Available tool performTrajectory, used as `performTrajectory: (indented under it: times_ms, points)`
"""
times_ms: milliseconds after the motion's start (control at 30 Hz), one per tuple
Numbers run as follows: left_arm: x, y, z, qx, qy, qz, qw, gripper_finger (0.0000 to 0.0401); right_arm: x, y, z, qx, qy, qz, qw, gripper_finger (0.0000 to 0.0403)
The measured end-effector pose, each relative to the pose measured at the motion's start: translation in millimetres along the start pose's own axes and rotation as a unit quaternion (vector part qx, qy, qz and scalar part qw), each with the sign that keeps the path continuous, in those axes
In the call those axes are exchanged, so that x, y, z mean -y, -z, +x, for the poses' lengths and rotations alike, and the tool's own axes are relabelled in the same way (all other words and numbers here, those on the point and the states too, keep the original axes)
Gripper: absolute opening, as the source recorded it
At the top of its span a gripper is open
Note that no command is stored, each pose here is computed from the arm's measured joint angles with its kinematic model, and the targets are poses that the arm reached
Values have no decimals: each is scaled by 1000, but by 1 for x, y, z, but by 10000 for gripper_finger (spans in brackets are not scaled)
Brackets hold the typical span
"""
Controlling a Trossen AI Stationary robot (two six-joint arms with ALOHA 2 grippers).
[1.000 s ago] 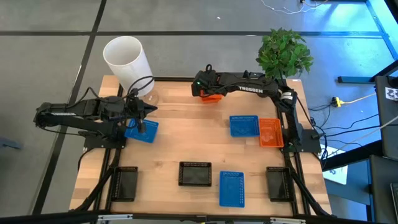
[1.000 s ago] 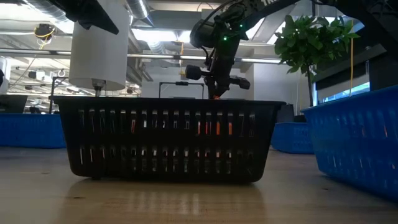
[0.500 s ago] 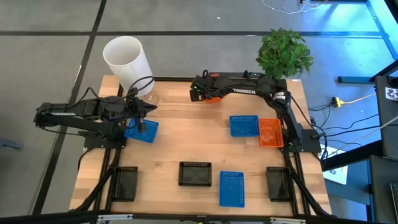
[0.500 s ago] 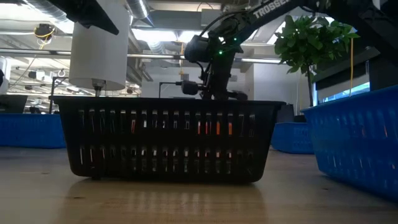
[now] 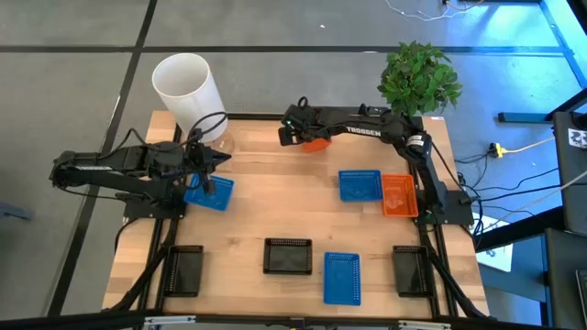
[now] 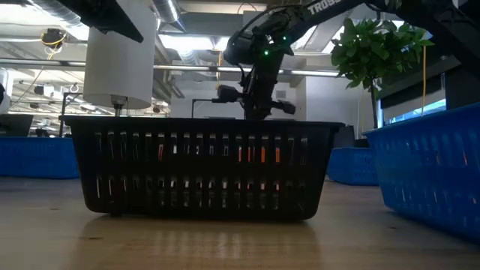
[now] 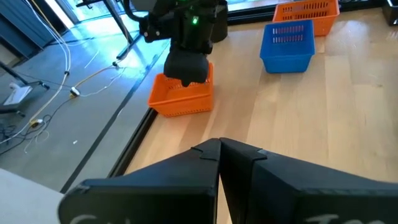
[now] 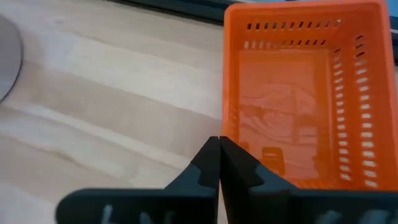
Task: Stack baskets by color
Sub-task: Stack the bottom left orange basket on top of the middle top orange basket on the table, then move the left blue basket to the top middle of the table aligned with the orange baskets
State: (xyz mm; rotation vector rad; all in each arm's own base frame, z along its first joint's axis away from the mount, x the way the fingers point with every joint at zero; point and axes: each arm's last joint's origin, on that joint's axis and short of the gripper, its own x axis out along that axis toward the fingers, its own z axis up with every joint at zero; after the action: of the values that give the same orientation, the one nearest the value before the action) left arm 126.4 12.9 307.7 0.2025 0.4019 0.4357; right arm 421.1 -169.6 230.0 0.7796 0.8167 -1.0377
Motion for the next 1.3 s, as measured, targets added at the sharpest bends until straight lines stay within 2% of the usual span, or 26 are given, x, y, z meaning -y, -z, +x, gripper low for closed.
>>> performTrajectory:
  times_ms: [167, 333, 467, 667, 833, 1000, 1167, 1300]
  points:
    - [0, 0, 0, -1, -6, -1, 1000, 0, -17, -15, -49, 9, -26, -95, 995, 1]
    - [-1, 0, 0, -2, -12, -1, 1000, 0, -39, -3, -111, 7, -60, -231, 971, 1]
    - [0, 0, 0, -1, -8, -1, 1000, 0, -40, 15, -145, -30, -45, -279, 959, 0]
    - [0, 0, 0, 0, -2, -13, 1000, 0, -40, 59, -168, -115, -32, -345, 931, 0]
    - [0, 0, 0, 0, 1, -20, 1000, 0, -54, 94, -186, -150, -98, -425, 887, 0]
    - [0, 0, 0, 0, 3, -31, 1000, 0, -59, 124, -211, -152, -128, -461, 865, 0]
    - [1, 0, 0, 1, 17, -28, 999, 0, -56, 143, -238, -148, -150, -456, 865, 0]
    - [-2, -9, -3, -1, 12, -41, 999, 0, -49, 144, -255, -109, -140, -436, 882, 0]
